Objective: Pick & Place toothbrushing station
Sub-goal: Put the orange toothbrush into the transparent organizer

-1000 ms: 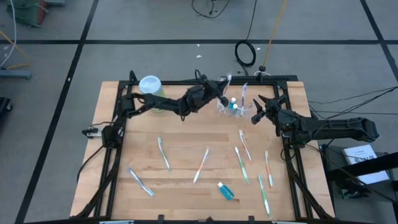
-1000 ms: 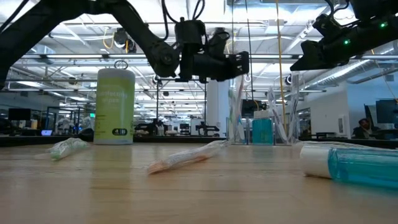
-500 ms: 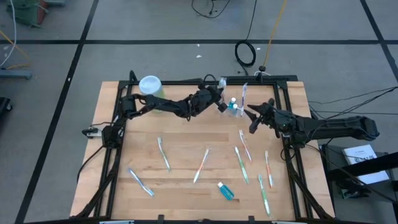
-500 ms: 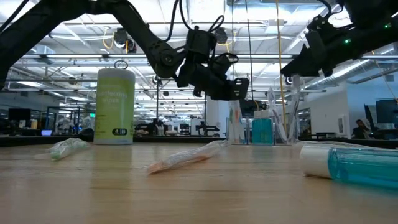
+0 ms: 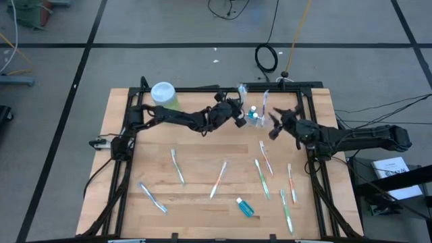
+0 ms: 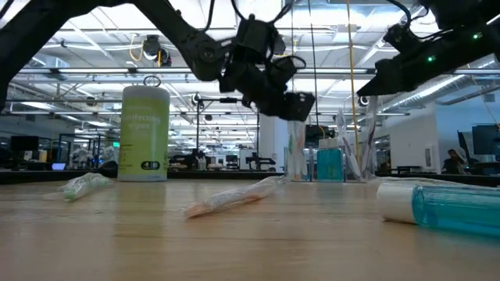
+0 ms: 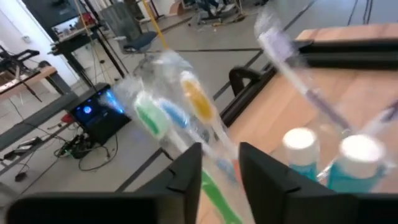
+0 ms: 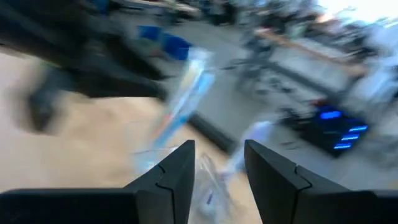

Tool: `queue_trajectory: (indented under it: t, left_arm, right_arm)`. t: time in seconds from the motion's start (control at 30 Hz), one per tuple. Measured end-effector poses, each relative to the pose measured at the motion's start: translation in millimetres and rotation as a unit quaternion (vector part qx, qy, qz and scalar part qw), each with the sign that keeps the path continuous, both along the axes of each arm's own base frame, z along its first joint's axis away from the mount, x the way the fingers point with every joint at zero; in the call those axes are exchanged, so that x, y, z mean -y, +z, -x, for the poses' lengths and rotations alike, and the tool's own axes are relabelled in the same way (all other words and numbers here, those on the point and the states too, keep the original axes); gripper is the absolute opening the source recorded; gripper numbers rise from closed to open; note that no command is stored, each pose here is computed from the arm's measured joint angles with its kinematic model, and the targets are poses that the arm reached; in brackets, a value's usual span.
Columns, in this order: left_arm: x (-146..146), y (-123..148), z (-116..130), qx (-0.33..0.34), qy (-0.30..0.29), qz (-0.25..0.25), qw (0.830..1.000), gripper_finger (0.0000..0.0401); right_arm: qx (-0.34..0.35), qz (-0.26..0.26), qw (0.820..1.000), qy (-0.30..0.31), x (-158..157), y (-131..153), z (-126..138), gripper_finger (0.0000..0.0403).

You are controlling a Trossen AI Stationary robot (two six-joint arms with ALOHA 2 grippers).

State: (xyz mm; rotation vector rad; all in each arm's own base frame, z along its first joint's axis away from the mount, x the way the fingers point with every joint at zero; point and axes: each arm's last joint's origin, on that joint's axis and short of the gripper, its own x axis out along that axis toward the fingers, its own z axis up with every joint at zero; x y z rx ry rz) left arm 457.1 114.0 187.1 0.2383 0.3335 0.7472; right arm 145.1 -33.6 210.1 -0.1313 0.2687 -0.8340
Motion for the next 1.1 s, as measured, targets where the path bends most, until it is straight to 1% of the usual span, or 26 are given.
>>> queue_trajectory:
  t: [0.07,0.13,0.33,0.43,0.5,0.57,0.63,0.7,0.77,0.83,0.9,0.93,1.0,1.1]
  left_arm:
    - [6,10,2,-0.001,-0.006,0.002,1.000,0.0145]
    - [13,20,4,0.002,-0.012,-0.001,1.000,0.0168]
    - [32,57,18,-0.017,-0.027,0.001,0.999,0.0221]
    - [43,76,30,-0.038,-0.036,0.006,0.999,0.0237]
    - [50,91,40,-0.049,-0.042,0.012,0.998,0.0243]
    - [58,107,54,-0.061,-0.046,0.023,0.997,0.0247]
    - [65,123,69,-0.061,-0.047,0.038,0.996,0.0248]
    - [71,138,86,-0.062,-0.047,0.053,0.996,0.0247]
    - [76,152,102,-0.062,-0.048,0.066,0.995,0.0246]
    - [81,166,119,-0.063,-0.050,0.073,0.994,0.0247]
    - [84,180,138,-0.055,-0.050,0.080,0.994,0.0247]
    - [85,186,146,-0.053,-0.049,0.085,0.994,0.0246]
    - [87,198,165,-0.045,-0.050,0.089,0.994,0.0244]
    - [89,211,188,-0.037,-0.048,0.099,0.993,0.0245]
  right_arm:
    - [-0.019,0.028,0.999,-0.037,2,1,2,0.0138]
    - [-0.029,0.044,0.997,-0.064,3,2,3,0.0149]
    - [-0.042,0.063,0.995,-0.071,3,4,3,0.0202]
    - [-0.011,0.070,0.993,-0.096,4,10,3,0.0229]
    - [0.002,0.086,0.988,-0.129,5,16,5,0.0242]
    - [-0.002,0.107,0.979,-0.174,6,22,7,0.0248]
    - [-0.001,0.118,0.971,-0.207,7,28,9,0.0250]
    - [0.016,0.115,0.971,-0.209,6,30,10,0.0250]
    - [0.041,0.103,0.979,-0.172,1,30,7,0.0247]
    - [0.054,0.102,0.988,-0.102,-5,30,3,0.0242]
    - [0.094,0.099,0.990,-0.018,-12,35,-1,0.0236]
    - [0.129,0.093,0.987,0.023,-17,39,-2,0.0233]
    - [0.186,0.081,0.973,0.109,-26,46,-3,0.0227]
    - [0.214,0.083,0.949,0.215,-41,51,-5,0.0216]
